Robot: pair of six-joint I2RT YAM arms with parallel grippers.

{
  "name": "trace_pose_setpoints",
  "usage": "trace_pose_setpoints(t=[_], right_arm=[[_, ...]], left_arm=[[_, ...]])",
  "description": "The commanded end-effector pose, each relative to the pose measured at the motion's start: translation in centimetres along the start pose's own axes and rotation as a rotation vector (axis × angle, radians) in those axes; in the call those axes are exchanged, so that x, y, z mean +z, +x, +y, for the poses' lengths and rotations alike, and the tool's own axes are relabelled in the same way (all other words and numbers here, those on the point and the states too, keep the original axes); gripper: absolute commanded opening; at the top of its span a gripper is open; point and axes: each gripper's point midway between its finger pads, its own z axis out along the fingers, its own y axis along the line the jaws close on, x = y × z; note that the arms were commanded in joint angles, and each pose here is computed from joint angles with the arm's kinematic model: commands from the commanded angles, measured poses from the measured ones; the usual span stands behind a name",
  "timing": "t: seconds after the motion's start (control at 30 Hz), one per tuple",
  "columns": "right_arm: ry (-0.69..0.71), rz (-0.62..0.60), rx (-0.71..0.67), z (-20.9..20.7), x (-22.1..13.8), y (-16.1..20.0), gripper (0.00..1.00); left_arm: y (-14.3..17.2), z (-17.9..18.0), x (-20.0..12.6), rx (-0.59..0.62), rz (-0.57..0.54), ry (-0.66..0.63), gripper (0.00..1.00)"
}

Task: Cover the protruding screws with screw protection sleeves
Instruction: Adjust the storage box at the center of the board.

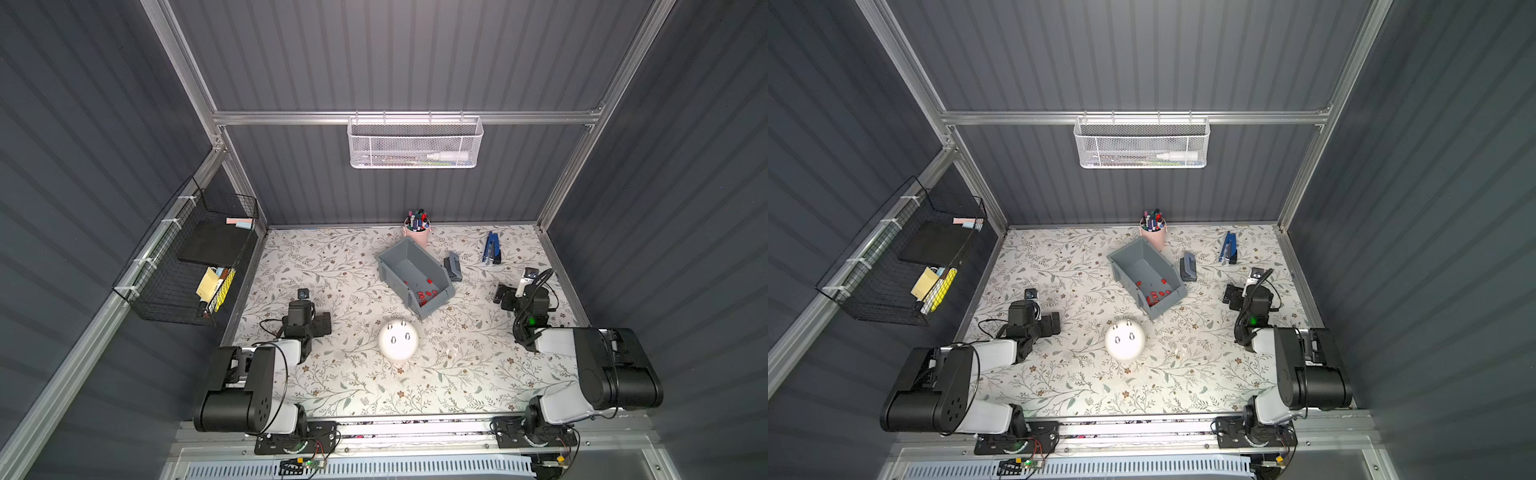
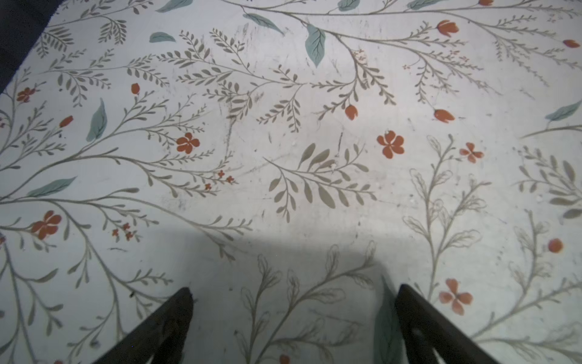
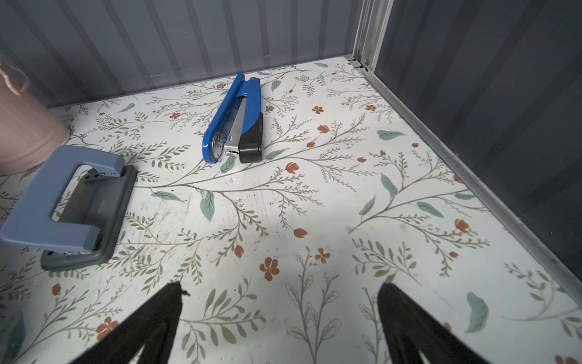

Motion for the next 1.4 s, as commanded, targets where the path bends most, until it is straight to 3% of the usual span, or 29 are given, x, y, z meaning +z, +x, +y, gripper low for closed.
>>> trace_pose_setpoints(t=[0.0,0.93,1.07,1.17,1.23,1.3,1.37], right_arm=[[-0.01,-0.012,-0.001,0.2,0.0,-0.6,0.99],[-0.011,-0.014,-0.001,0.2,0.0,-0.7,0.99],[-0.008,-0.018,0.001,0.1,0.0,-0.7,0.99],[-0.017,-0.128,-0.017,0.2,-1.6,-3.1,0.97],[-0.023,-0.065,-0.012,0.4,-3.1,-4.6,0.93],[-0.031,-0.006,0.101,0.6,-5.1,-7.3,0.89],[-0.129,-0.005,0.127,2.7,-6.3,-9.2,0.81]], left_arm=[[10.5,2.0,-1.2,0.098,0.375,-0.081,0.99],[10.6,1.9,-1.2,0.098,0.373,-0.08,0.99],[9.9,1.4,-1.9,0.104,0.331,-0.04,0.99],[8.7,1.3,-3.0,0.108,0.31,-0.03,0.99],[7.3,2.2,-4.8,0.087,0.356,-0.088,0.99],[4.8,2.3,-6.7,0.061,0.368,-0.098,0.98],[2.9,1.9,-8.3,0.02,0.37,-0.092,0.97]])
